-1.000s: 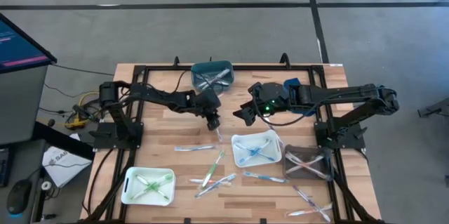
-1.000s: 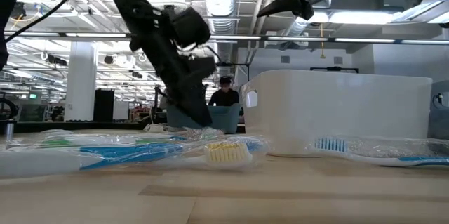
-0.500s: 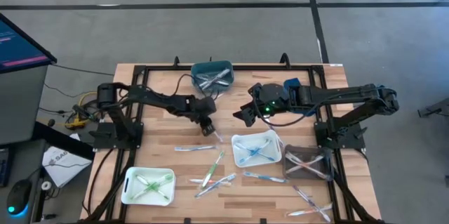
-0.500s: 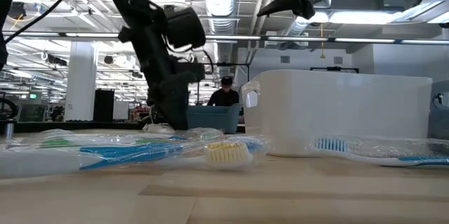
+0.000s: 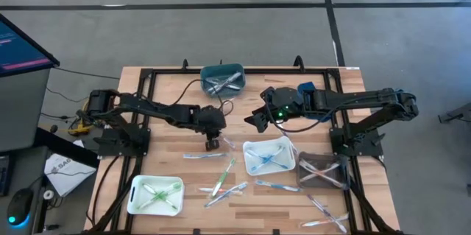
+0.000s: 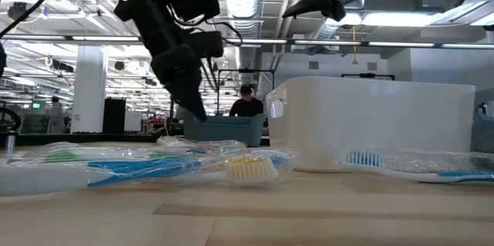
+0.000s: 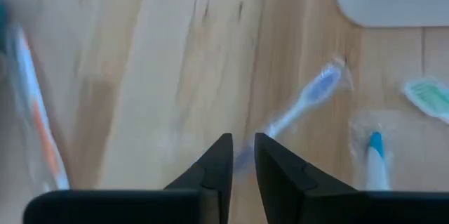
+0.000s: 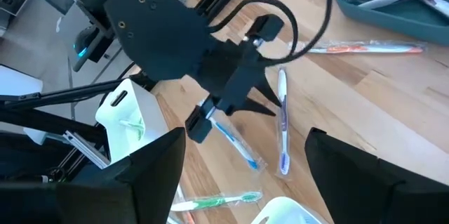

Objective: Pick & Place Toothbrushes
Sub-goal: Put the violet toothbrush into the blue bin

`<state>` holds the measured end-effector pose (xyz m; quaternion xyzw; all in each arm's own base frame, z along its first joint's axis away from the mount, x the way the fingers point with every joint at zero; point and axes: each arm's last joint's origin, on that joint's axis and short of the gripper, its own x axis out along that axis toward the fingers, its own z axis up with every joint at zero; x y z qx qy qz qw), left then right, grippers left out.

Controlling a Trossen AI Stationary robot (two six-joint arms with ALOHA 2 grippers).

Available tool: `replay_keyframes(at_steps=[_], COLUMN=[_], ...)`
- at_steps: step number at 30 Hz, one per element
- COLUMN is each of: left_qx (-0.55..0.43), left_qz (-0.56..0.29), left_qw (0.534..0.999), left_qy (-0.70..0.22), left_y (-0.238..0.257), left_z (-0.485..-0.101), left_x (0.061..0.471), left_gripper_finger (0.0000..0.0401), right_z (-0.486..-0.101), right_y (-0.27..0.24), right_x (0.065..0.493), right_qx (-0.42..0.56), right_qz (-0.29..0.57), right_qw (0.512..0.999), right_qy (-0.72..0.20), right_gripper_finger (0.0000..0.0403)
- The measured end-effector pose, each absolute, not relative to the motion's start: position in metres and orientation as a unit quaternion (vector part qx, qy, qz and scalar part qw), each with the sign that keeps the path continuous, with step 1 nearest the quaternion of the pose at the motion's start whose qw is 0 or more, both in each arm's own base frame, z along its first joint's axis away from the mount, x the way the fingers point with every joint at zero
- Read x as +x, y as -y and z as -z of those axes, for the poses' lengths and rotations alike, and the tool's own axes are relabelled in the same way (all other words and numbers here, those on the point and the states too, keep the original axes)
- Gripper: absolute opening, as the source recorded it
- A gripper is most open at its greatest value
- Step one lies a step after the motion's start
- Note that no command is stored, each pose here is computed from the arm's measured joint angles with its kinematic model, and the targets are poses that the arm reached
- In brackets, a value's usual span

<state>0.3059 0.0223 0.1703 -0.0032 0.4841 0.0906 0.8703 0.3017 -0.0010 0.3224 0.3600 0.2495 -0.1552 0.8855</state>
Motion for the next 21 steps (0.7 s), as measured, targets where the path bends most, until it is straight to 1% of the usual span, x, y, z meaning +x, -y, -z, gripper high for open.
replay_keyframes(at_steps=[3,6,10,15,18,21], left_qx=[0.045,0.095,0.11,0.121,0.121,0.121], left_qz=[-0.032,0.03,0.035,0.047,0.054,0.054], left_qw=[0.868,0.854,0.84,0.842,0.842,0.842], left_qy=[-0.493,-0.511,-0.53,-0.524,-0.523,-0.523], left_y=[-0.022,-0.02,-0.02,-0.017,-0.014,-0.014], left_z=[-0.162,-0.149,-0.14,-0.141,-0.141,-0.141], left_x=[0.31,0.312,0.312,0.313,0.313,0.313], left_gripper_finger=[0.0072,0.0104,0.0163,0.0229,0.0252,0.0261], right_z=[-0.322,-0.323,-0.323,-0.322,-0.322,-0.322], right_y=[0.001,0.001,-0.001,-0.006,-0.007,-0.007], right_x=[0.302,0.302,0.302,0.302,0.302,0.302], right_qx=[0.36,0.36,0.361,0.36,0.36,0.36], right_qz=[0.155,0.154,0.152,0.146,0.144,0.144], right_qw=[0.886,0.886,0.885,0.886,0.886,0.886], right_qy=[-0.249,-0.249,-0.25,-0.253,-0.253,-0.253], right_gripper_finger=[0.0285,0.0285,0.0285,0.0286,0.0286,0.0286])
